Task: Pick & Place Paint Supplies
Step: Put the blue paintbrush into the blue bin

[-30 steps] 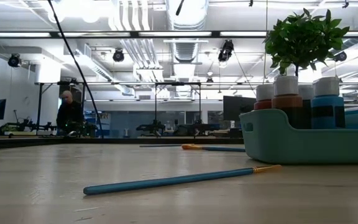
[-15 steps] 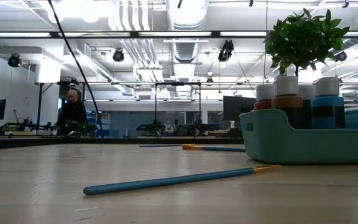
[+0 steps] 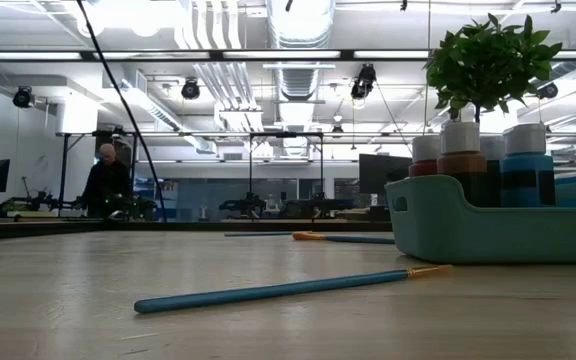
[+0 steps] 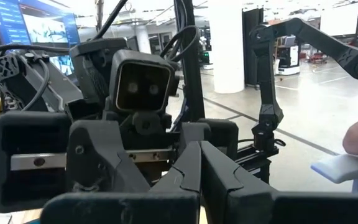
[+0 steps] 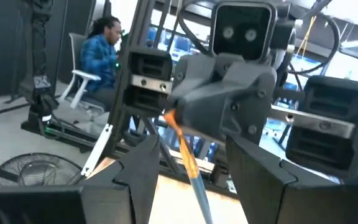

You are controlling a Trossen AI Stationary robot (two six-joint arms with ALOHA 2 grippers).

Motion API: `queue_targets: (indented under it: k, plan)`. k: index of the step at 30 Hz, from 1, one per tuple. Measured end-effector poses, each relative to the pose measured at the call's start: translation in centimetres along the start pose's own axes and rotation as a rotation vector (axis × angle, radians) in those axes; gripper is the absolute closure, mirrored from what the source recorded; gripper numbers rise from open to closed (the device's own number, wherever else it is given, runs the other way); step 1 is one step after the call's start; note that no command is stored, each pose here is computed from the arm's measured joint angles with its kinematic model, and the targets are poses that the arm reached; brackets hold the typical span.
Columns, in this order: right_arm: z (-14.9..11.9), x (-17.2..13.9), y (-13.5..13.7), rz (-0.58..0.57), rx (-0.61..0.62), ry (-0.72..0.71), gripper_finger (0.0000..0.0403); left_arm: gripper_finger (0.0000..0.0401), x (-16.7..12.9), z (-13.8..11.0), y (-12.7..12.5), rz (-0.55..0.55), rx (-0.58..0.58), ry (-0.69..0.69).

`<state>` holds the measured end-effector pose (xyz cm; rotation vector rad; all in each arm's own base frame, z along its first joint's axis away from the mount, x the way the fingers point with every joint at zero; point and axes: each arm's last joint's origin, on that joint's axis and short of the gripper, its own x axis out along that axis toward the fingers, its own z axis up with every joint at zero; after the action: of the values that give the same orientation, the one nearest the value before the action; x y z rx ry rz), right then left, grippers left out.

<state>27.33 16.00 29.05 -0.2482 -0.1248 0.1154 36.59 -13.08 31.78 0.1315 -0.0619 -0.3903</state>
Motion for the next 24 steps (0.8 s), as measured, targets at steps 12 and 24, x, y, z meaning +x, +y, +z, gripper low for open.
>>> queue_targets:
  k: [12, 24]
  plan:
    - [-0.11, 0.09, 0.1, 0.012, -0.001, 0.033, 0.0263, 0.0401, -0.01, 0.01, -0.01, -0.003, 0.001, 0.0]
    - [-0.12, 0.08, 0.19, 0.036, -0.029, 0.029, 0.0389, 0.0397, -0.01, 0.0, -0.01, -0.01, 0.005, 0.002]
